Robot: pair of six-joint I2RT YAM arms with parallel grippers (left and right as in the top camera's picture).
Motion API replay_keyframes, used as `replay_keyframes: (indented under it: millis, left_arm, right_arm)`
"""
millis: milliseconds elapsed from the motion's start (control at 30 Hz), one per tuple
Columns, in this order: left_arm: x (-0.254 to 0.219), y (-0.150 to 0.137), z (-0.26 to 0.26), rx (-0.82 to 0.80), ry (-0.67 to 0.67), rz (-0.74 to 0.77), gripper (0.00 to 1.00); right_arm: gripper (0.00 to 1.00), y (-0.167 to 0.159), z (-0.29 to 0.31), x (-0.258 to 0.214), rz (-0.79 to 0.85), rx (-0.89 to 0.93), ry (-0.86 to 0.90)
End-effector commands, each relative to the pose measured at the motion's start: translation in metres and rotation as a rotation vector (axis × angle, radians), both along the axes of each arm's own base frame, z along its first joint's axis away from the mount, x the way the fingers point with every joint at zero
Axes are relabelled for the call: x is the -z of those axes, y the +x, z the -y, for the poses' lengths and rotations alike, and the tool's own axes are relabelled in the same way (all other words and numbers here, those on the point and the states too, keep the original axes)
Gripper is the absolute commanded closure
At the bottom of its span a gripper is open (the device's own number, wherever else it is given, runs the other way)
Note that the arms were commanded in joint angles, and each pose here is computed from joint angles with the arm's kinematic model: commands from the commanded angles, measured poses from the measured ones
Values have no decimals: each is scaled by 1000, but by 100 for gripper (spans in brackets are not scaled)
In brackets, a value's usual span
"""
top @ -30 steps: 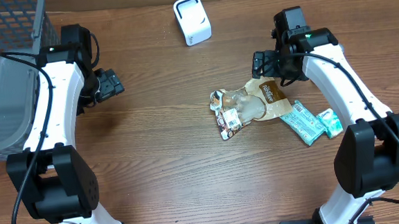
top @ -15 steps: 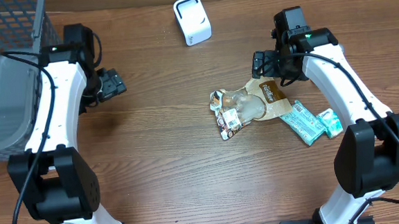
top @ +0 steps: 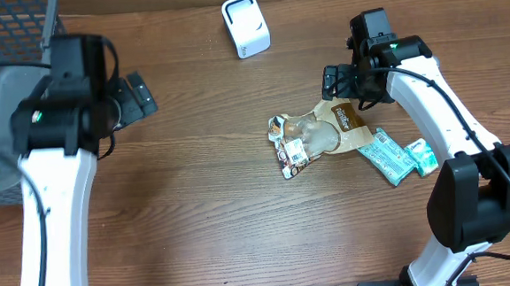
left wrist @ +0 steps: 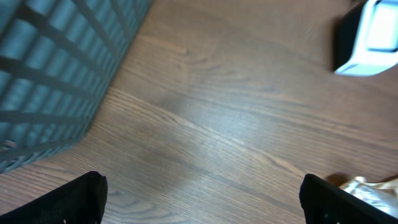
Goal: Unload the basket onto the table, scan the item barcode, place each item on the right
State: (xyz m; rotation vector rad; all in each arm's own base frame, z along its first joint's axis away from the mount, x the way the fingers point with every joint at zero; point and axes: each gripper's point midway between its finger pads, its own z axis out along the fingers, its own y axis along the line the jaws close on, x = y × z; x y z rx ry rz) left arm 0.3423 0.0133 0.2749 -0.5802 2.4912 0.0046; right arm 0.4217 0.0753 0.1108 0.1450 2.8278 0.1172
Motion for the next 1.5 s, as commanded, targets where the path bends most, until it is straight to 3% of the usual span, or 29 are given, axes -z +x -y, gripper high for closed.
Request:
replay_keyframes:
  millis: [0,400,600,767,967,1233,1467]
  left_arm:
    - [-32,-13,-5,-6,20,96,0]
    - [-34,-33,0,0,-13,77,0]
    - [-21,-25,12,0,-96,104,0]
    - [-1,8,30,75,-179,274,0]
    - [21,23,44,143,-232,430,0]
    - [38,27,44,169,-218,633,0]
    - [56,12,41,179,-201,774,0]
  right_arm:
    - [0,1,3,-4,16,9,-9]
    - [0,1,3,-4,16,9,-9]
    - [0,1,3,-4,16,9,-9]
    - [0,1,3,-4,16,9,-9]
    - [0,1,3,-4,16,9,-9]
    - [0,1,3,-4,16,9,-9]
    - [0,1,3,-4,16,9,-9]
